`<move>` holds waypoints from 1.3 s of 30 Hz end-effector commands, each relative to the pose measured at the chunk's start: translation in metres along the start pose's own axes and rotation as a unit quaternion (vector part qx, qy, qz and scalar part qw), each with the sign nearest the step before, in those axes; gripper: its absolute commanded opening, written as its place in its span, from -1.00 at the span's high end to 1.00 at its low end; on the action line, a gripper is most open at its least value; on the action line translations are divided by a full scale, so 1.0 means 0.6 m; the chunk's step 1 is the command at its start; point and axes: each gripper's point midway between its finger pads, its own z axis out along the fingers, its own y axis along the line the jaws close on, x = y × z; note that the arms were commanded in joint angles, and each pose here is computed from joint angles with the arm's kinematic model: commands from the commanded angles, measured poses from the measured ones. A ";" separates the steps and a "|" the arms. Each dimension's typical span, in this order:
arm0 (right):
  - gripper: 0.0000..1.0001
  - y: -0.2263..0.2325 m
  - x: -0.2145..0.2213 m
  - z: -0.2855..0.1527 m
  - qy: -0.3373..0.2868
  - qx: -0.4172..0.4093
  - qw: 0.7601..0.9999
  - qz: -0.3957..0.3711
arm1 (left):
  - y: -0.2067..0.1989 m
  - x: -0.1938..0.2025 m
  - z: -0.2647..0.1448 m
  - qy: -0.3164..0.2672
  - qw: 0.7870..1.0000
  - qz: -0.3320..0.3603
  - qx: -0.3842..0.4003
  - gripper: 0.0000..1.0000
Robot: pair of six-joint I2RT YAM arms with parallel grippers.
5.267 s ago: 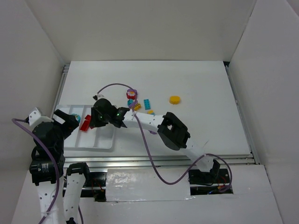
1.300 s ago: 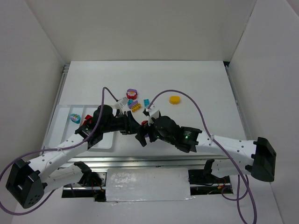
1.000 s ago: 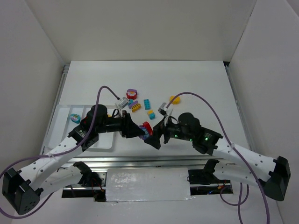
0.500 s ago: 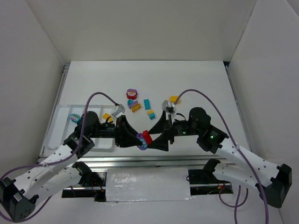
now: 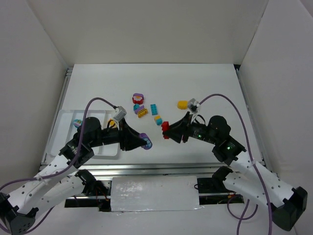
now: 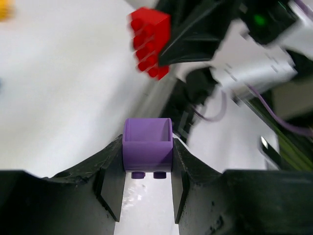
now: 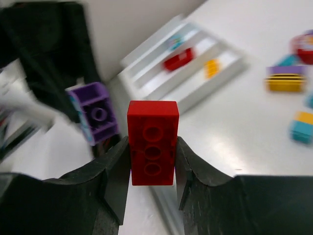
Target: Sort the legos into containers by color
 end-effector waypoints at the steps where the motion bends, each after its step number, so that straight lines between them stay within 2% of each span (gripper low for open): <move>1: 1.00 -0.116 -0.043 -0.034 -0.089 0.178 0.980 0.023 | 0.079 -0.071 -0.038 -0.070 0.979 0.001 -0.193 1.00; 2: 1.00 -0.157 -0.040 -0.049 -0.099 0.245 0.963 0.048 | 0.115 -0.051 -0.060 -0.052 0.962 -0.041 -0.265 1.00; 3: 1.00 -0.177 -0.038 -0.051 -0.096 0.273 0.955 0.058 | 0.160 -0.097 -0.106 -0.102 0.920 -0.054 -0.374 1.00; 4: 1.00 -0.188 -0.026 -0.053 -0.082 0.290 0.951 0.064 | 0.209 -0.054 -0.142 -0.051 0.879 -0.092 -0.465 1.00; 5: 1.00 -0.188 -0.025 -0.050 -0.077 0.288 0.953 0.063 | 0.233 -0.055 -0.172 -0.058 0.842 -0.122 -0.522 1.00; 6: 1.00 -0.189 -0.016 -0.043 -0.065 0.283 0.955 0.065 | 0.278 -0.077 -0.234 -0.079 0.772 -0.137 -0.616 1.00; 7: 1.00 -0.186 -0.011 -0.037 -0.059 0.270 0.959 0.067 | 0.295 -0.056 -0.279 -0.061 0.723 -0.163 -0.669 1.00; 8: 1.00 -0.184 -0.009 -0.035 -0.058 0.265 0.960 0.067 | 0.310 -0.058 -0.313 -0.071 0.682 -0.178 -0.706 1.00; 9: 1.00 -0.183 -0.009 -0.035 -0.060 0.263 0.960 0.069 | 0.337 -0.067 -0.380 -0.094 0.606 -0.185 -0.768 1.00; 11: 1.00 -0.179 -0.004 -0.033 -0.058 0.254 0.962 0.074 | 0.360 -0.068 -0.426 -0.110 0.553 -0.206 -0.800 1.00; 12: 1.00 -0.176 -0.003 -0.032 -0.057 0.250 0.964 0.075 | 0.381 -0.071 -0.460 -0.124 0.519 -0.229 -0.814 1.00; 13: 1.00 -0.174 -0.002 -0.031 -0.055 0.246 0.965 0.076 | 0.393 -0.071 -0.468 -0.130 0.510 -0.245 -0.814 1.00; 15: 1.00 -0.164 0.003 -0.022 -0.041 0.227 0.970 0.081 | 0.423 -0.069 -0.498 -0.172 0.461 -0.278 -0.825 1.00; 16: 1.00 -0.157 -0.005 -0.016 -0.048 0.212 0.973 0.079 | 0.434 -0.070 -0.507 -0.182 0.448 -0.282 -0.829 1.00; 17: 1.00 -0.158 0.002 -0.010 -0.039 0.206 0.974 0.084 | 0.445 -0.070 -0.518 -0.202 0.426 -0.293 -0.832 1.00; 18: 1.00 -0.151 0.010 -0.005 -0.029 0.192 0.977 0.088 | 0.456 -0.059 -0.539 -0.200 0.392 -0.309 -0.843 1.00; 21: 1.00 -0.147 0.026 0.004 -0.011 0.176 0.979 0.100 | 0.493 -0.048 -0.566 -0.193 0.351 -0.328 -0.855 1.00; 23: 1.00 -0.148 0.039 0.006 -0.002 0.172 0.980 0.103 | 0.503 -0.043 -0.591 -0.208 0.304 -0.344 -0.864 1.00; 25: 1.00 -0.149 0.045 0.006 0.001 0.170 0.980 0.107 | 0.525 -0.022 -0.597 -0.183 0.282 -0.356 -0.872 1.00; 26: 1.00 -0.151 0.052 0.007 0.007 0.170 0.979 0.108 | 0.533 -0.028 -0.600 -0.185 0.281 -0.358 -0.871 1.00; 29: 1.00 -0.152 0.075 0.014 0.021 0.158 0.980 0.119 | 0.554 -0.014 -0.605 -0.173 0.258 -0.366 -0.877 1.00; 31: 1.00 -0.154 0.088 0.018 0.035 0.156 0.979 0.124 | 0.570 -0.011 -0.607 -0.167 0.259 -0.363 -0.879 1.00; 35: 1.00 -0.153 0.099 0.023 0.049 0.150 0.980 0.123 | 0.596 0.014 -0.620 -0.165 0.245 -0.386 -0.874 1.00; 39: 1.00 -0.153 0.101 0.029 0.055 0.150 0.980 0.122 | 0.613 0.018 -0.627 -0.170 0.252 -0.404 -0.863 1.00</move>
